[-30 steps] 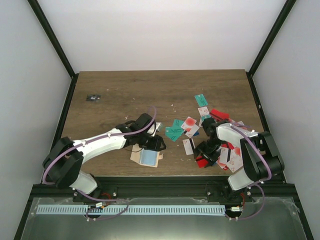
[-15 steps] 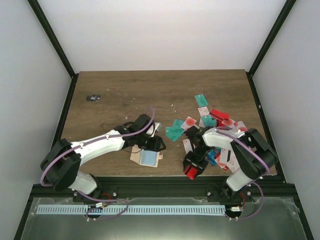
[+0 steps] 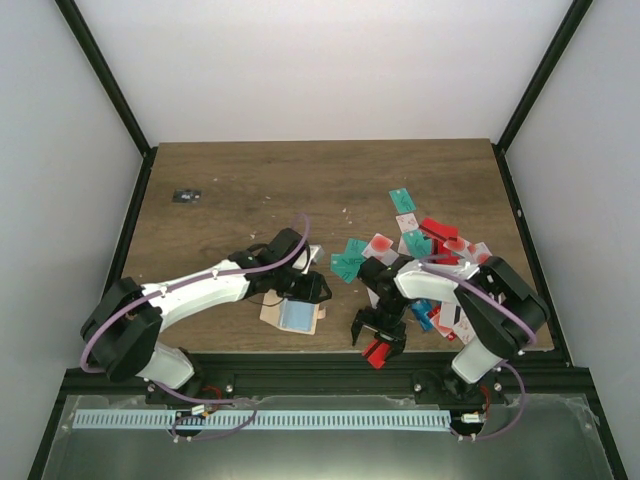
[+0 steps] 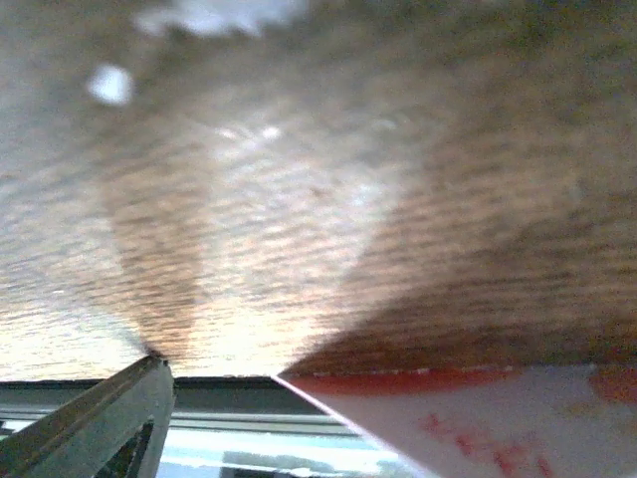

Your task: Put the credit cards into the card holder

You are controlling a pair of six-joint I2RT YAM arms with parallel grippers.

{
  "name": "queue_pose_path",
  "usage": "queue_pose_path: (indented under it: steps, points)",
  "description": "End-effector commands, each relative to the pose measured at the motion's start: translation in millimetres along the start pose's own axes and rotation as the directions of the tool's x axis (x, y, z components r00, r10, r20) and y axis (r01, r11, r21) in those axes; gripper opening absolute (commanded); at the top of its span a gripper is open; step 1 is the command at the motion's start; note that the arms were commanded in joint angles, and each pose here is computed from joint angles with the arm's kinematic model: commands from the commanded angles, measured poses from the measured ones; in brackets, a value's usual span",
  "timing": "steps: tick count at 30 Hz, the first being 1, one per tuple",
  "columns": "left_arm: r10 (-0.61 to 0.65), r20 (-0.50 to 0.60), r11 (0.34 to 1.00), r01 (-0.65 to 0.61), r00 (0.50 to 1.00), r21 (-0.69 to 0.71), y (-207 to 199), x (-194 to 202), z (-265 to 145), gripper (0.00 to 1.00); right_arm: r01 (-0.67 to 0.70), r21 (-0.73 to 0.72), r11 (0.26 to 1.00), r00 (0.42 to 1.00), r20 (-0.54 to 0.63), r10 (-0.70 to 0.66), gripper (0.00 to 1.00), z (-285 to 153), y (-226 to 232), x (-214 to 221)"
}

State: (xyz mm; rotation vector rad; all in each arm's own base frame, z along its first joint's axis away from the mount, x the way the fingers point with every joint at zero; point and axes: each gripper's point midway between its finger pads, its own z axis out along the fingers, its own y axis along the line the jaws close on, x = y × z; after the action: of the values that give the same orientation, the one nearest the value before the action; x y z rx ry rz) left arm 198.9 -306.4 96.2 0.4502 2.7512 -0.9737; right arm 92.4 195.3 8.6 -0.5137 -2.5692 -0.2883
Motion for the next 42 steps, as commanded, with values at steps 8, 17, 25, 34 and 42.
queue_pose_path:
  steps: [8, 17, 25, 34, 42]
  points:
    - [0.155, -0.056, 0.980, -0.146, 0.986, 0.135, -50.3, 2.2, 12.3, 0.41, 0.167, -0.019, 0.986, 0.937, 0.313, -0.153, 0.93, -36.6, -0.4, -25.0]
    - [0.245, -0.139, 0.956, -0.216, 0.960, 0.197, -78.7, 17.6, 43.9, 0.41, 0.092, -0.084, 0.992, 0.928, 0.368, -0.056, 0.90, -31.9, -30.5, -20.4]
    - [0.260, -0.155, 0.955, -0.230, 0.953, 0.187, -82.6, 18.7, 58.1, 0.40, -0.008, -0.079, 0.997, 0.861, 0.506, 0.047, 0.83, -69.9, -43.4, -27.7]
    - [0.269, -0.201, 0.957, -0.237, 0.942, 0.170, -94.0, 16.3, 87.0, 0.38, -0.113, -0.018, 0.993, 0.814, 0.572, 0.103, 0.70, -88.5, -67.8, -56.6]
    - [0.268, -0.203, 0.961, -0.248, 0.942, 0.120, -80.9, 21.1, 83.5, 0.38, -0.048, 0.026, 0.999, 0.874, 0.485, 0.030, 0.59, -59.9, -57.6, -62.9]
